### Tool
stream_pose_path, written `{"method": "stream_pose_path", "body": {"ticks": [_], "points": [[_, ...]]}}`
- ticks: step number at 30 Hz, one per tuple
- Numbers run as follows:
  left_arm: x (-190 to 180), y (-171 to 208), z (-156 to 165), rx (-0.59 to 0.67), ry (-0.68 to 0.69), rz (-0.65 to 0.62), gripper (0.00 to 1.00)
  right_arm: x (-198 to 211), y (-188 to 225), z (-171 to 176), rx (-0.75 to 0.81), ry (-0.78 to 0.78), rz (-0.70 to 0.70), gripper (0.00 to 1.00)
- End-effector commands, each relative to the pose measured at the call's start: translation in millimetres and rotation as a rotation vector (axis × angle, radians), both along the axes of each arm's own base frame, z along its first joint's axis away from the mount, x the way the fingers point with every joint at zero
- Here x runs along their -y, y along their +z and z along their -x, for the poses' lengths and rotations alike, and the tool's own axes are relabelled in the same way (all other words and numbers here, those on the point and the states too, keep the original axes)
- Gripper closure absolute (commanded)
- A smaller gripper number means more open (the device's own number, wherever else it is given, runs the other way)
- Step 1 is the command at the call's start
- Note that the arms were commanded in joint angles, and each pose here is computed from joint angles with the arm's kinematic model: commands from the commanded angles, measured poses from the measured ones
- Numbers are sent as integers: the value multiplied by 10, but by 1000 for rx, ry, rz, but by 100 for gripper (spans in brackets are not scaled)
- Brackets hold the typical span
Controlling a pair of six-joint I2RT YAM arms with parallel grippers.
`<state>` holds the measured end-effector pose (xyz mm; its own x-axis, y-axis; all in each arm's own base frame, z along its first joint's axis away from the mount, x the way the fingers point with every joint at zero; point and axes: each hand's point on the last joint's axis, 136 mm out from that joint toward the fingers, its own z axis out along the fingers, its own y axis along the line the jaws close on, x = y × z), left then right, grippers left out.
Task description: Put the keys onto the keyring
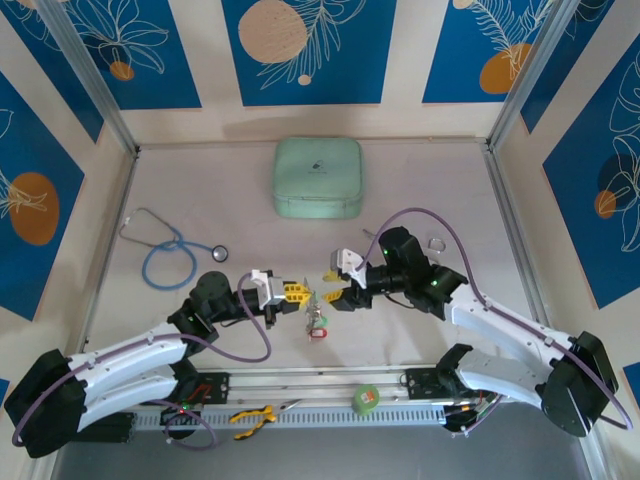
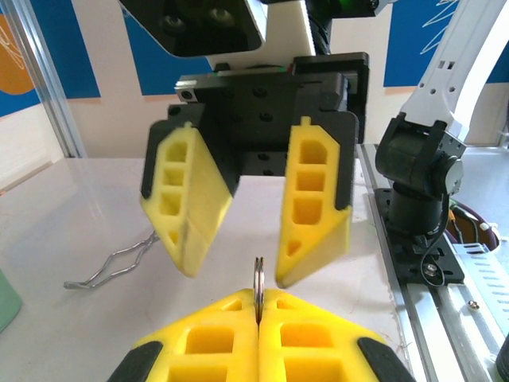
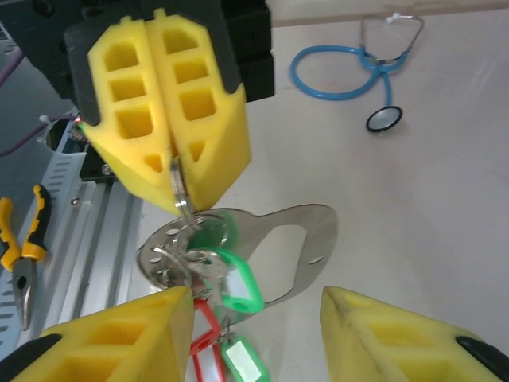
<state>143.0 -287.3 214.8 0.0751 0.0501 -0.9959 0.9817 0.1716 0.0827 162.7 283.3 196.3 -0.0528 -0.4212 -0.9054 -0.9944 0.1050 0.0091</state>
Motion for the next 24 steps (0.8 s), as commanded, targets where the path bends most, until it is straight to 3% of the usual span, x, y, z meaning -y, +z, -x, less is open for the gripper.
{"method": "stream_pose_path", "body": {"ticks": [1,18,24], "points": [[30,145,94,25,-60,49,100,55,-128,-40,5,-17,51,54],[65,148,87,20,-74,55,100,-201,-200,299,-102,201,22,52],[58,139,76,21,-66,54,100,-254,-193,268,-112,204,17,64]]}}
